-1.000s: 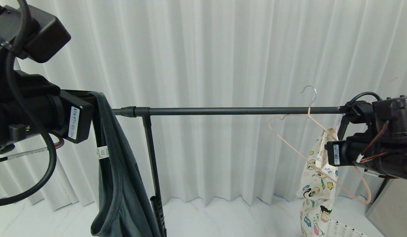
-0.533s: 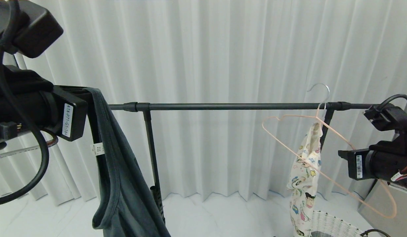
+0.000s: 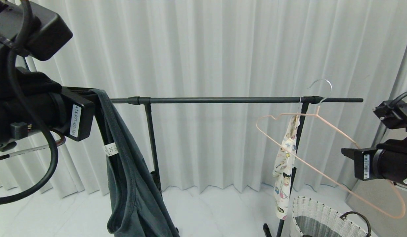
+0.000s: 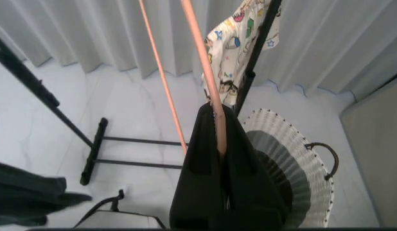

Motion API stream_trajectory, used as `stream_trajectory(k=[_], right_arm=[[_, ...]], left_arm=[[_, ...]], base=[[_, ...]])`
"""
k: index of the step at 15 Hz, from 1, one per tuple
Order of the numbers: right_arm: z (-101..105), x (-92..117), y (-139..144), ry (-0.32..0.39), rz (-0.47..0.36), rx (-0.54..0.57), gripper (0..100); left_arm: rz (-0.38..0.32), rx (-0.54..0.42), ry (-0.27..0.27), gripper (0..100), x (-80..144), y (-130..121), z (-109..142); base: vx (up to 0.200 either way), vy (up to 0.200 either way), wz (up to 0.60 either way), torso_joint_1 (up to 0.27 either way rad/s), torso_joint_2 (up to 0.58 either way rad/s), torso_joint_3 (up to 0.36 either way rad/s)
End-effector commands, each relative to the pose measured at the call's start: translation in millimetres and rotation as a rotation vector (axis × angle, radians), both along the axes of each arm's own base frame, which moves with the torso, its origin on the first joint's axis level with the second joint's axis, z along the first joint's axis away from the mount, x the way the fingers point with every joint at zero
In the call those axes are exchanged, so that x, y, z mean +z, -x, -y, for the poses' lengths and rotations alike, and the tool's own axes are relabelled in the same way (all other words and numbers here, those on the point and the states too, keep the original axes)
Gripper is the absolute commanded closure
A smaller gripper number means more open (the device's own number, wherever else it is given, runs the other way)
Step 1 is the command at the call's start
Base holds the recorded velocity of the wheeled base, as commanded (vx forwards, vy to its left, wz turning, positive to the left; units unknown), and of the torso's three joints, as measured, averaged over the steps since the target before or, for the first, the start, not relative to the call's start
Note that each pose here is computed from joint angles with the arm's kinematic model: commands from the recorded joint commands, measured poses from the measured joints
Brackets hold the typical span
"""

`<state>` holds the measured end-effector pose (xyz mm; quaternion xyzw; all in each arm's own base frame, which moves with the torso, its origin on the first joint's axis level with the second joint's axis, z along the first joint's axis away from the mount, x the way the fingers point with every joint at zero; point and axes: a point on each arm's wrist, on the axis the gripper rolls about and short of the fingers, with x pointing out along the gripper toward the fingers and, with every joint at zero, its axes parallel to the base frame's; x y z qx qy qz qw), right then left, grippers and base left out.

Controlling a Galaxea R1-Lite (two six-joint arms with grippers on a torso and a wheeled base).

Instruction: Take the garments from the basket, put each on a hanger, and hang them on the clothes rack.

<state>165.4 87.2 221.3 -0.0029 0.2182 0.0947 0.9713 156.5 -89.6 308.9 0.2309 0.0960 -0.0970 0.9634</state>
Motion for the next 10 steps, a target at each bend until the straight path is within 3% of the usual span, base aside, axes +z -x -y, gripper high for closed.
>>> stream_trajectory(k=[1,4,6,7,10], right_arm=[[-2,2,4,-0.006,0.008,0.022,100],[-9,5,16,-0.025,0.011,0.096,100],[-13,3,27,-0.046,0.003,0.166,100],[-15,1,44,-0.085,-0.002,0.275,100],[-12,-2,79,-0.155,-0.002,0.457,100]], left_arm=[[-0.008,0.001,-0.004,100,-2,0,0],[-0.031,0.0,-0.017,100,-10,-1,1],[-0.057,0.002,-0.027,100,-18,-3,2],[-0.092,0.005,-0.045,100,-28,-7,4],[-0.158,0.029,-0.065,100,-43,-29,16]], base=[[-0.2,0.0,0.0,-0.002,0.0,0.007],[-0.2,0.0,0.0,0.001,0.0,0.004],[0.0,0.0,0.0,0.0,0.0,0.0],[0.0,0.0,0.0,0.0,0.0,0.0],[0.0,0.0,0.0,0.0,0.0,0.0]])
